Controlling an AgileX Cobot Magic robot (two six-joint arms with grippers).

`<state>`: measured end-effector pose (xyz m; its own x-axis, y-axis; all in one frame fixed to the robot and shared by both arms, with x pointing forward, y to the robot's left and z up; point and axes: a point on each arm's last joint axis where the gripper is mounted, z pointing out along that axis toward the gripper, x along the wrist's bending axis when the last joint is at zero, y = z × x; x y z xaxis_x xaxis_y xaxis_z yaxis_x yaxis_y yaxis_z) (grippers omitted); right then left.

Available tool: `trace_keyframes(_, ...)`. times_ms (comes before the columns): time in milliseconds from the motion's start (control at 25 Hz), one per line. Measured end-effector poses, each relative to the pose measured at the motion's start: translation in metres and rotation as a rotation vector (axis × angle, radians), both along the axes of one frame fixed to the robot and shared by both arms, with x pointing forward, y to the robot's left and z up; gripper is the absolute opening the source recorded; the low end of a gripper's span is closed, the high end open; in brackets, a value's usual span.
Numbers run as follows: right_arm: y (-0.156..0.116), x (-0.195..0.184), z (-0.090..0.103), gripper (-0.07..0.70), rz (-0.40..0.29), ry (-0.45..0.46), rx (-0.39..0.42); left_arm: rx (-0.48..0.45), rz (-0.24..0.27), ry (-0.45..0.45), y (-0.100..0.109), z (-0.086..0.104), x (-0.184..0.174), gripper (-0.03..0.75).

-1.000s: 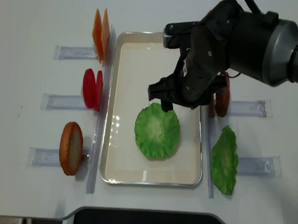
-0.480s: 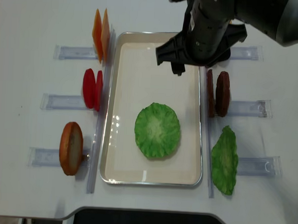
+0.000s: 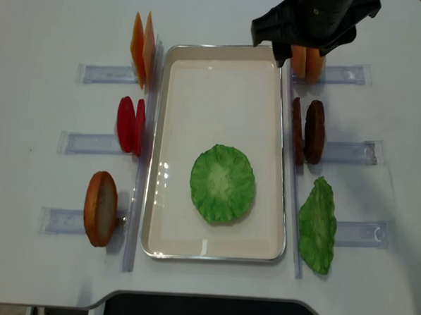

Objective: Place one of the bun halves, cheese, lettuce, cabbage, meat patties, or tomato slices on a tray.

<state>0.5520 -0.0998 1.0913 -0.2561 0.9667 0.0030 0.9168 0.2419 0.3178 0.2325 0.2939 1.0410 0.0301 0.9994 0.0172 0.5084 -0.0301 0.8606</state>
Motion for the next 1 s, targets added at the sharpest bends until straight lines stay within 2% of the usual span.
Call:
trace_keyframes(240, -0.061, 0.031, 0.000, 0.477, -0.071, -0.003, -0.032, 0.000, 0.000, 0.000, 0.000, 0.000, 0.000, 0.013)
trace_keyframes(520, -0.143, 0.054, 0.000, 0.477, -0.190, 0.000, -0.063, 0.000, 0.000, 0.000, 0.000, 0.000, 0.000, 0.013)
trace_keyframes(600, -0.165, 0.057, 0.000, 0.477, -0.229, 0.007, -0.048, 0.000, 0.000, 0.000, 0.000, 0.000, 0.000, 0.013)
trace_keyframes(840, -0.208, 0.056, 0.003, 0.477, -0.294, 0.013, -0.001, 0.000, 0.000, 0.000, 0.000, 0.000, 0.000, 0.013)
trace_keyframes(1000, -0.218, 0.042, 0.007, 0.477, -0.299, 0.014, -0.009, 0.000, 0.000, 0.000, 0.000, 0.000, 0.000, 0.013)
